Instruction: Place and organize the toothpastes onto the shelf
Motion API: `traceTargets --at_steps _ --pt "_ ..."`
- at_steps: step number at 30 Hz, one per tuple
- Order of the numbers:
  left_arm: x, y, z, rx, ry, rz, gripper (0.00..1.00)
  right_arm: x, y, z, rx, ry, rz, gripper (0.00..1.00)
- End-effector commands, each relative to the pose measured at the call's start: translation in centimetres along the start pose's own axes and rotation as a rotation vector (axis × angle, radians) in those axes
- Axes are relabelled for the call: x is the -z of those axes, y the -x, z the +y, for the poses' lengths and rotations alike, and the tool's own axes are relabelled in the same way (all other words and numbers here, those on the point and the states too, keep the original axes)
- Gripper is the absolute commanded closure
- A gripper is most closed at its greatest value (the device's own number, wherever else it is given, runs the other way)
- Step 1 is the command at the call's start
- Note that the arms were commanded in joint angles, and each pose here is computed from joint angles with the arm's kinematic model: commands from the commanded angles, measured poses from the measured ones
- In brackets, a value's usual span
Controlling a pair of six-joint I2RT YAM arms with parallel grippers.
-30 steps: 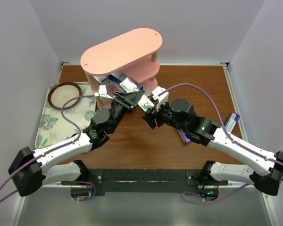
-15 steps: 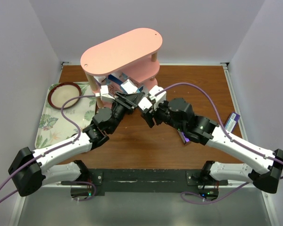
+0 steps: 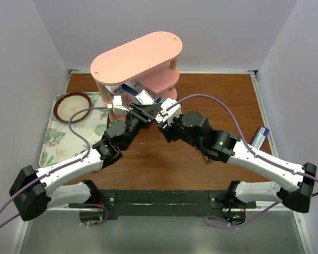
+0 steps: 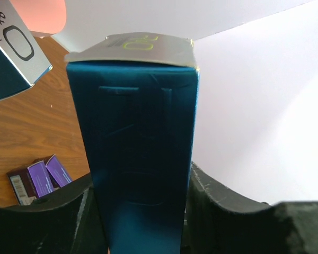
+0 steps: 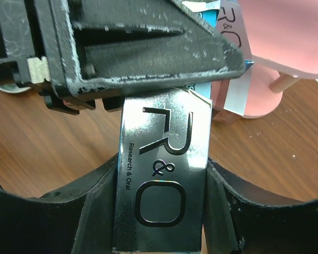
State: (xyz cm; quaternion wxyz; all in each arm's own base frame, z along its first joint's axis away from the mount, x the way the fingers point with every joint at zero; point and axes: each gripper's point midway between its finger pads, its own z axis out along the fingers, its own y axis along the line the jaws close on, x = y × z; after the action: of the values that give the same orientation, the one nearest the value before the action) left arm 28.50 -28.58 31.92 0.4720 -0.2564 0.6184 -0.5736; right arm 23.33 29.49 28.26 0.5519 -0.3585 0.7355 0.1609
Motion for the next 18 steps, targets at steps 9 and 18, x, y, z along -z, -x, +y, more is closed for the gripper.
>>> traceTargets --at_steps 9,18 --pt "1.7 3.1 -3.3 -0.134 -0.058 -0.082 0.1 2.4 1.6 -3.1 0.009 -0.138 -0.018 0.77" --pt "3.6 4.8 -2.0 -0.585 0.037 -0.056 0.01 2.1 0.3 -9.5 -0.065 -0.23 0.035 0.77"
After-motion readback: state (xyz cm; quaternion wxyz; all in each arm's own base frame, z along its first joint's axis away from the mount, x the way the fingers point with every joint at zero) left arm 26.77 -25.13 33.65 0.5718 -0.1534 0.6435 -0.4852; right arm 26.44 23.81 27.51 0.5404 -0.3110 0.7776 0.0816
